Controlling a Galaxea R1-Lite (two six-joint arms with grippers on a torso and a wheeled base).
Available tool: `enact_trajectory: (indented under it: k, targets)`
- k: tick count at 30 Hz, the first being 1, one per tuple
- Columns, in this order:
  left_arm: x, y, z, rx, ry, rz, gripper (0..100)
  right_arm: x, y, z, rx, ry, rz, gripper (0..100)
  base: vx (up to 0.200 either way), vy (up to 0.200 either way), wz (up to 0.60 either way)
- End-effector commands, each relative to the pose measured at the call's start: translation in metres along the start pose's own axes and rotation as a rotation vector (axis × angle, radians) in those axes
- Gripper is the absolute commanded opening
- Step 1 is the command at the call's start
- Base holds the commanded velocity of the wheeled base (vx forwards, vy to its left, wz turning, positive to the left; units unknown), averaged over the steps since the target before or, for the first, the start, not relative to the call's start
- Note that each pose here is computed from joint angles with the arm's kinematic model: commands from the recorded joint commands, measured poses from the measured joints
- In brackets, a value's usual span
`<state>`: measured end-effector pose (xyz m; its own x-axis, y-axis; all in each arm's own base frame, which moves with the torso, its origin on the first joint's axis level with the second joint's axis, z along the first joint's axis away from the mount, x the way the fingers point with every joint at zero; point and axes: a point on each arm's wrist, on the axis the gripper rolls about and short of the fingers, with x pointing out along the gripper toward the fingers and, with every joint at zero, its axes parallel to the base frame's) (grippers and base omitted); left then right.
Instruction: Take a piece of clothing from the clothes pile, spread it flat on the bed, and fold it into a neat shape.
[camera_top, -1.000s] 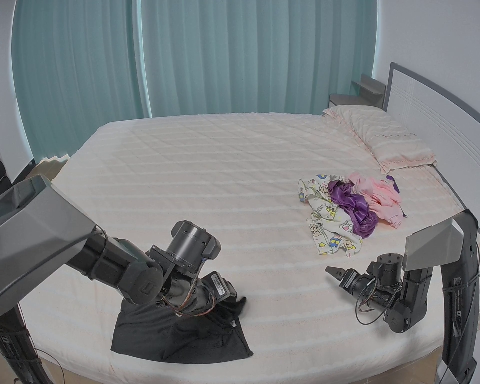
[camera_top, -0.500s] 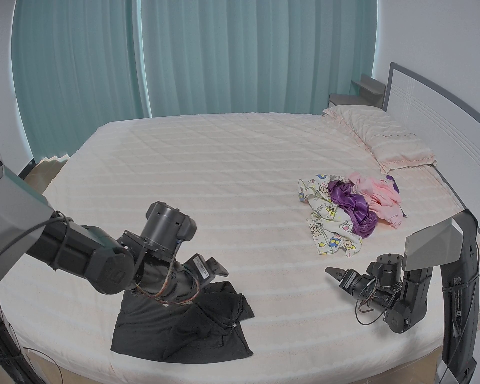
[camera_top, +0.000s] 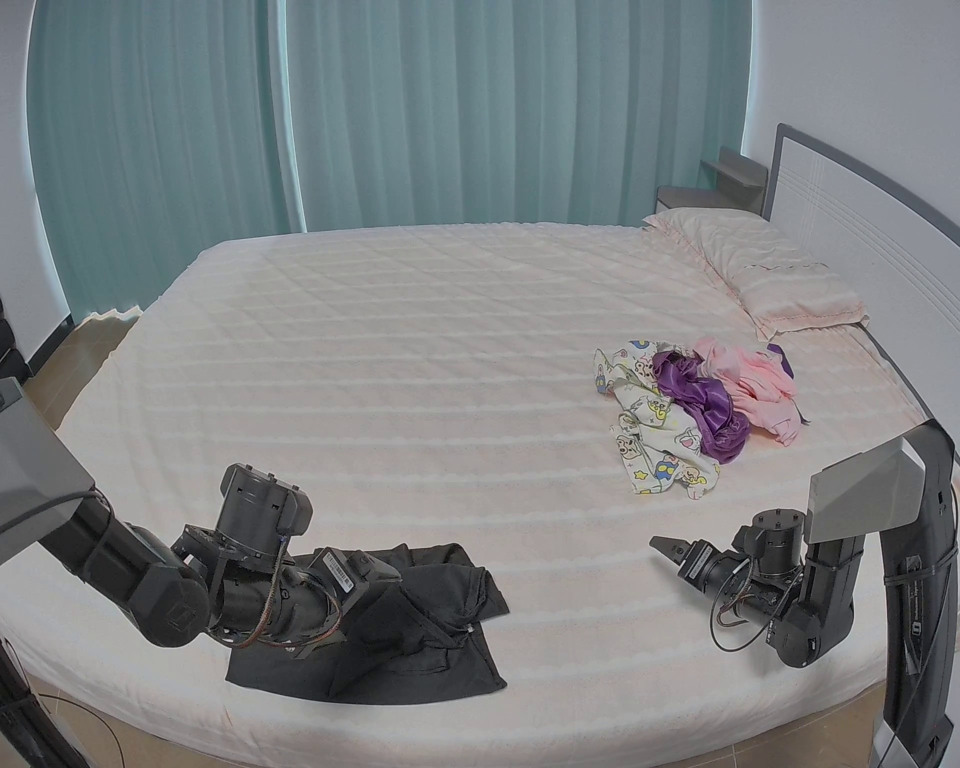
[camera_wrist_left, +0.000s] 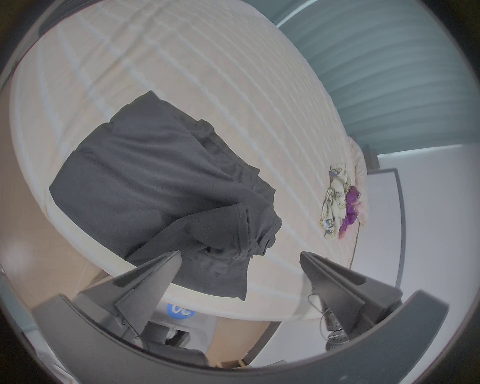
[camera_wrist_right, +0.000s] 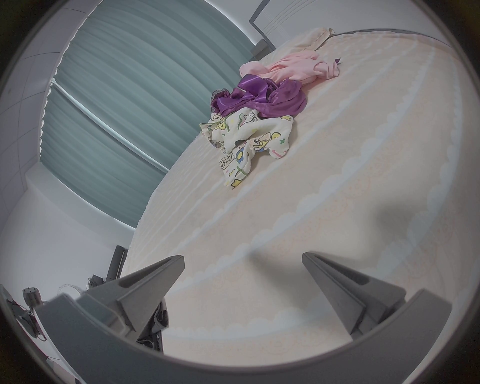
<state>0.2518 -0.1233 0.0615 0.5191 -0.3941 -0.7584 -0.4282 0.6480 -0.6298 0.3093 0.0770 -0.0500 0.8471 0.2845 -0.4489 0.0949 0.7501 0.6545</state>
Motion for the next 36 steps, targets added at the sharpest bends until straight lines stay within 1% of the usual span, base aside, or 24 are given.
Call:
enact_trajectory:
  k: [1, 4, 7, 10, 11, 14, 17, 18, 19, 20, 21, 22, 24, 25, 26, 27, 28, 30, 32, 35, 36]
  targets:
    - [0.000, 0.008, 0.001, -0.044, -0.013, 0.005, 100, 0.000, 0.000, -0.001, -0.003, -0.003, 0.006, 100, 0.000, 0.000, 0.00]
    - [-0.003, 0.011, 0.006, -0.061, -0.016, -0.001, 100, 0.000, 0.001, -0.002, -0.005, 0.000, 0.007, 100, 0.000, 0.000, 0.00]
    - [-0.006, 0.019, 0.019, -0.101, -0.038, 0.006, 100, 0.000, 0.008, -0.003, -0.023, -0.018, 0.007, 100, 0.000, 0.067, 0.00]
    - [-0.010, 0.026, 0.029, -0.134, -0.029, -0.003, 100, -0.001, 0.019, -0.004, -0.047, -0.029, 0.033, 100, 0.000, 0.200, 0.00]
    - [-0.016, 0.034, 0.038, -0.166, -0.024, -0.015, 100, -0.002, 0.029, -0.007, -0.064, -0.021, 0.062, 100, 0.000, 0.200, 0.00]
    - [-0.019, 0.039, 0.045, -0.177, -0.026, -0.023, 100, -0.002, 0.040, -0.010, -0.078, -0.018, 0.091, 100, 0.000, 0.200, 0.00]
    - [-0.024, 0.049, 0.058, -0.156, -0.040, -0.030, 100, -0.001, 0.063, -0.014, -0.137, 0.005, 0.137, 100, 0.000, 0.200, 0.00]
    - [-0.024, 0.050, 0.060, -0.157, -0.044, -0.029, 100, -0.001, 0.072, -0.013, -0.168, 0.006, 0.154, 100, 0.000, 0.200, 0.00]
    - [-0.024, 0.050, 0.060, -0.158, -0.045, -0.029, 100, -0.001, 0.073, -0.013, -0.173, 0.008, 0.156, 100, 0.000, 0.200, 0.00]
    - [-0.024, 0.051, 0.062, -0.162, -0.049, -0.028, 100, 0.000, 0.082, -0.015, -0.200, 0.015, 0.173, 100, 0.000, 0.200, 0.00]
    - [-0.024, 0.053, 0.064, -0.170, -0.051, -0.026, 100, 0.001, 0.094, -0.023, -0.231, 0.036, 0.201, 100, 0.000, 0.200, 0.00]
    - [-0.024, 0.053, 0.065, -0.172, -0.048, -0.028, 100, 0.001, 0.101, -0.027, -0.243, 0.044, 0.220, 100, 0.000, 0.200, 0.00]
    - [-0.024, 0.053, 0.065, -0.172, -0.048, -0.030, 100, 0.002, 0.103, -0.029, -0.248, 0.047, 0.227, 100, 0.000, 0.200, 0.00]
    - [-0.026, 0.056, 0.068, -0.186, -0.034, -0.045, 100, 0.003, 0.114, -0.042, -0.291, 0.066, 0.267, 100, 0.000, 0.200, 0.00]
    - [-0.027, 0.056, 0.070, -0.189, -0.030, -0.052, 100, 0.002, 0.117, -0.045, -0.319, 0.073, 0.279, 100, 0.000, 0.200, 0.00]
    - [-0.027, 0.057, 0.071, -0.194, -0.025, -0.058, 100, 0.002, 0.117, -0.045, -0.319, 0.073, 0.279, 100, 0.000, 0.200, 0.00]
    - [-0.028, 0.058, 0.072, -0.195, -0.026, -0.062, 100, 0.004, 0.122, -0.048, -0.372, 0.074, 0.302, 100, 0.000, 0.200, 0.00]
    - [-0.028, 0.058, 0.073, -0.197, -0.014, -0.072, 100, 0.007, 0.126, -0.054, -0.425, 0.076, 0.322, 100, 0.000, 0.200, 0.00]
    - [-0.028, 0.059, 0.072, -0.198, 0.004, -0.081, 100, 0.010, 0.129, -0.062, -0.467, 0.103, 0.329, 100, 0.000, 0.000, 0.00]
    - [-0.028, 0.059, 0.071, -0.198, 0.024, -0.093, 100, 0.012, 0.138, -0.074, -0.496, 0.146, 0.362, 100, 0.000, 0.000, 0.00]
    - [-0.028, 0.059, 0.071, -0.198, 0.024, -0.093, 100, 0.012, 0.138, -0.074, -0.496, 0.146, 0.362, 100, 0.000, 0.000, 0.00]
